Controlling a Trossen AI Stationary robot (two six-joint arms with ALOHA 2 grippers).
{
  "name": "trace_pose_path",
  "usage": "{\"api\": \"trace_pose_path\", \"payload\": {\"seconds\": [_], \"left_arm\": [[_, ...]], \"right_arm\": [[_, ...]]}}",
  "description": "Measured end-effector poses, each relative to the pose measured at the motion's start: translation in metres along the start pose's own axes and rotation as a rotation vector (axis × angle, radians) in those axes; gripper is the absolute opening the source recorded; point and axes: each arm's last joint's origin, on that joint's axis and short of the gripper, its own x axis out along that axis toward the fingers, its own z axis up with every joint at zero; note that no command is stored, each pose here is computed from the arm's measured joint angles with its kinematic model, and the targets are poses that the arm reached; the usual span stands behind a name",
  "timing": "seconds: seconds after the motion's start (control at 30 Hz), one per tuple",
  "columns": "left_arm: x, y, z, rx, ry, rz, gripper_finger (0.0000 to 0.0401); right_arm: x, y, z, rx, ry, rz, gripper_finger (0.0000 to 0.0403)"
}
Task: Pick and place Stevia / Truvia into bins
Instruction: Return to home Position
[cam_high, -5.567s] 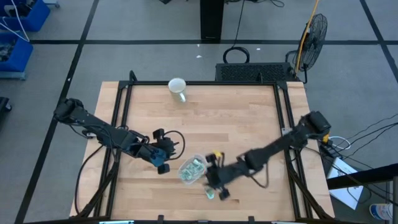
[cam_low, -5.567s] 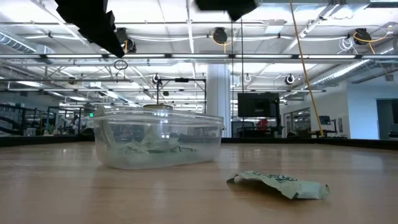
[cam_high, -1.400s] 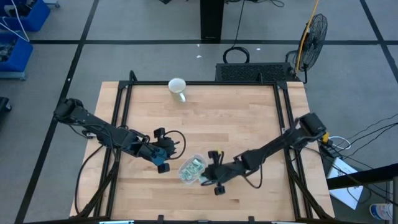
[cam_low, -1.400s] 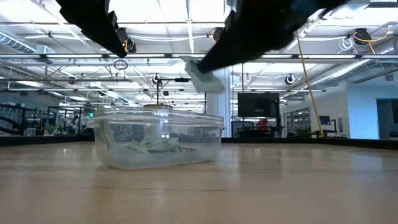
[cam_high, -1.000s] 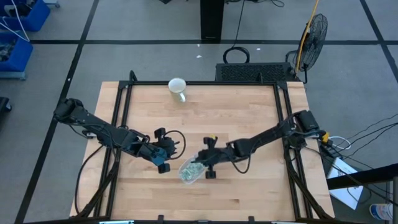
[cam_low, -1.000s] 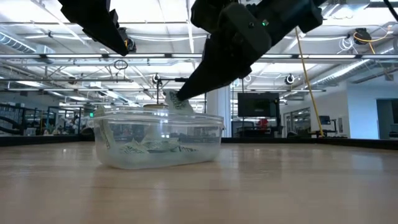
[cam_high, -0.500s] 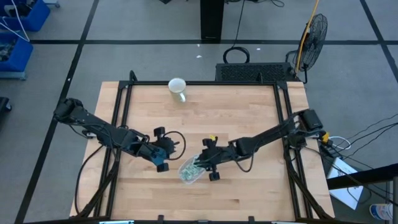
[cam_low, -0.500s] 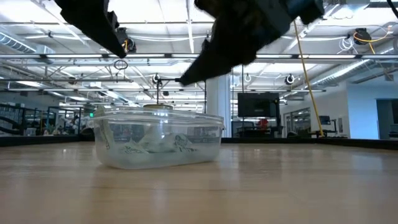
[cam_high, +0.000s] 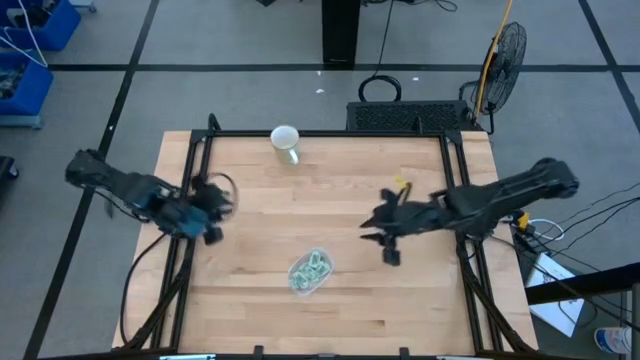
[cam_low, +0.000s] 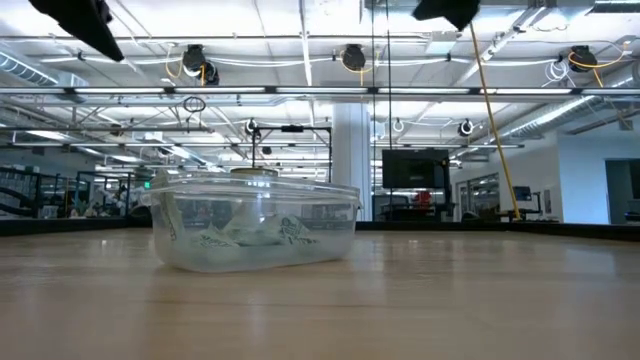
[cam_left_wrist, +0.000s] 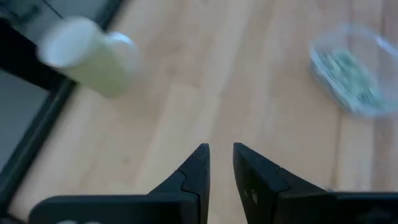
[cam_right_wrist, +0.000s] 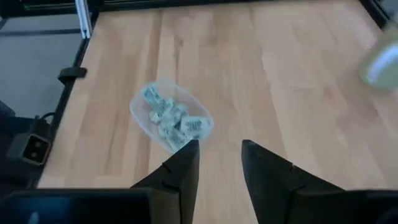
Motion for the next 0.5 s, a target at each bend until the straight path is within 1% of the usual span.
{"api": "trace_pose_path", "payload": {"seconds": [0.07, 0.13, 0.2, 0.27, 0.33, 0.4, 0.5], "left_arm": [[-0.013, 0.014, -0.006, -0.028, -0.074, 0.027, 0.0076], [-0.02, 0.025, -0.015, -0.051, -0.145, 0.041, 0.0076], [-0.022, 0.034, -0.027, -0.078, -0.205, 0.037, 0.0076], [-0.018, 0.039, -0.04, -0.115, -0.256, -0.001, 0.0076], [-0.008, 0.038, -0.053, -0.151, -0.289, -0.094, 0.0076], [0.008, 0.032, -0.066, -0.175, -0.332, -0.218, 0.0076], [0.031, 0.018, -0.079, -0.142, -0.457, -0.424, 0.0076]], "right_arm": [[-0.019, -0.004, -0.003, 0.03, 0.009, -0.002, 0.0114], [-0.031, -0.006, -0.01, 0.024, -0.017, -0.004, 0.0116], [-0.037, -0.009, -0.024, 0.018, -0.059, -0.025, 0.0116], [-0.036, -0.013, -0.042, 0.024, -0.124, -0.021, 0.0116], [-0.031, -0.017, -0.067, 0.013, -0.164, 0.013, 0.0116], [-0.025, -0.022, -0.093, 0.01, -0.22, 0.064, 0.0116], [-0.021, -0.032, -0.126, 0.046, -0.329, 0.139, 0.0116]]}}
